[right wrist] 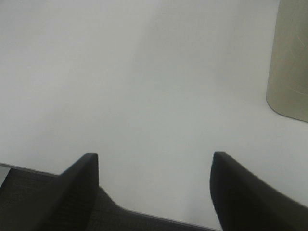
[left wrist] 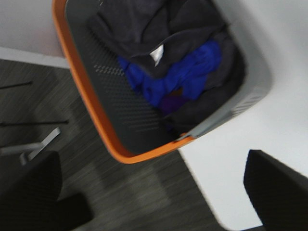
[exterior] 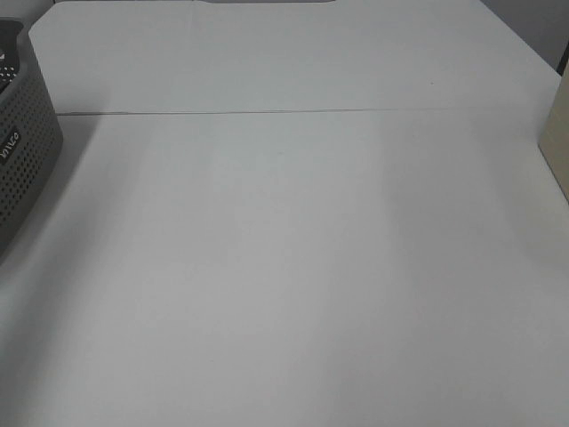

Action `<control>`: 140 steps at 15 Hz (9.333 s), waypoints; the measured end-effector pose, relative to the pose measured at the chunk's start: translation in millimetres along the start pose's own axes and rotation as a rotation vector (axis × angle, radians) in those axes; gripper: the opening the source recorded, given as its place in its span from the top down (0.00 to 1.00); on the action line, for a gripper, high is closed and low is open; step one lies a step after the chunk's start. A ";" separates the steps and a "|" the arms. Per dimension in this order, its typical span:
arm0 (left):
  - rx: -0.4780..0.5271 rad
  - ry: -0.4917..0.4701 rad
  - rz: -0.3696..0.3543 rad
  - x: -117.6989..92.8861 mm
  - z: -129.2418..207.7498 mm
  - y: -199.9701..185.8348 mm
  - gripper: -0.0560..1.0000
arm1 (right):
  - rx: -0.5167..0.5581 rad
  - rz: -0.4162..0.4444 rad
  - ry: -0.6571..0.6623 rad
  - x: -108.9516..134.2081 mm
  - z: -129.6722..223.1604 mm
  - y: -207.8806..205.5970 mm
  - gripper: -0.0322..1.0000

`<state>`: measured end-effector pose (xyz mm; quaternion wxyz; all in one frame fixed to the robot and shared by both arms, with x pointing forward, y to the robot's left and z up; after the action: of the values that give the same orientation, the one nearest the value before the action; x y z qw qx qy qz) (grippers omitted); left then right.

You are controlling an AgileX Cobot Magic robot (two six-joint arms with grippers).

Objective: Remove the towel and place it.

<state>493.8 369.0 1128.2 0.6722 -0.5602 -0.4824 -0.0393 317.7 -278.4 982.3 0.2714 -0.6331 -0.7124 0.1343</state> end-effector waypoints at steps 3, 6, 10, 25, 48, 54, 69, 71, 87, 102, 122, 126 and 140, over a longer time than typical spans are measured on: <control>0.189 0.181 -0.001 26.4 -3.3 50.4 0.03 | 0.000 0.000 0.000 0.0 0.0 0.0 0.34; 0.267 0.274 0.107 33.1 -0.3 119.6 0.03 | 0.000 0.000 0.000 0.0 0.0 0.0 0.34; 0.164 0.361 0.241 31.2 -15.7 221.0 0.03 | 0.000 0.000 0.000 0.0 0.0 0.0 0.34; 0.177 0.364 0.603 -42.1 -14.7 338.1 0.65 | 0.000 0.000 0.000 0.0 0.0 0.0 0.34; -0.606 0.277 0.065 59.8 -246.4 1.8 0.95 | 0.000 0.000 0.000 0.0 0.0 0.0 0.34; -0.807 0.421 0.136 -18.0 -307.4 -78.9 0.95 | 0.054 -0.014 -0.024 6.0 -5.8 8.4 0.34; -1.098 0.570 0.223 -95.3 -348.8 -164.4 0.95 | 0.133 -0.898 -0.203 166.2 -108.9 170.4 0.31; -1.134 0.536 0.199 -93.5 -362.8 -163.7 0.95 | 0.195 -0.956 -0.178 170.2 -97.4 176.8 0.29; -1.222 0.458 0.216 -98.1 -387.5 -166.9 0.95 | 0.272 -0.837 -0.116 153.9 -84.2 207.5 0.96; -1.126 0.515 0.137 -92.5 -387.0 -144.0 0.95 | 0.545 -0.455 -0.086 127.2 -164.3 139.5 0.96; -1.306 -0.163 -0.526 100.2 -412.0 -86.5 0.95 | -0.232 -0.244 -0.506 134.3 -417.3 196.8 0.96; -1.253 -0.144 -0.505 98.7 -412.9 -64.7 0.95 | -0.158 -0.155 -0.643 115.7 -405.0 214.1 0.96; -1.433 -0.218 -0.820 114.5 -444.9 -4.4 0.95 | -0.723 -0.103 -0.261 104.6 -491.2 272.3 0.96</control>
<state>821.0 71.3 1252.1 0.0350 -0.6329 -0.5688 -0.5241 811.6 -207.1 1260.4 -0.0559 -0.6290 -0.7731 -0.0600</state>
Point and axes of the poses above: a point on each arm's last joint axis where the gripper is mounted, y pointing out along that axis toward the gripper, x along the wrist's bending axis when the last joint is at zero, z = x × y, the point moved 10 cm from there along y, pointing out along that axis toward the gripper, and after that the axes turned 15 degrees about y, right-handed, at the moved point
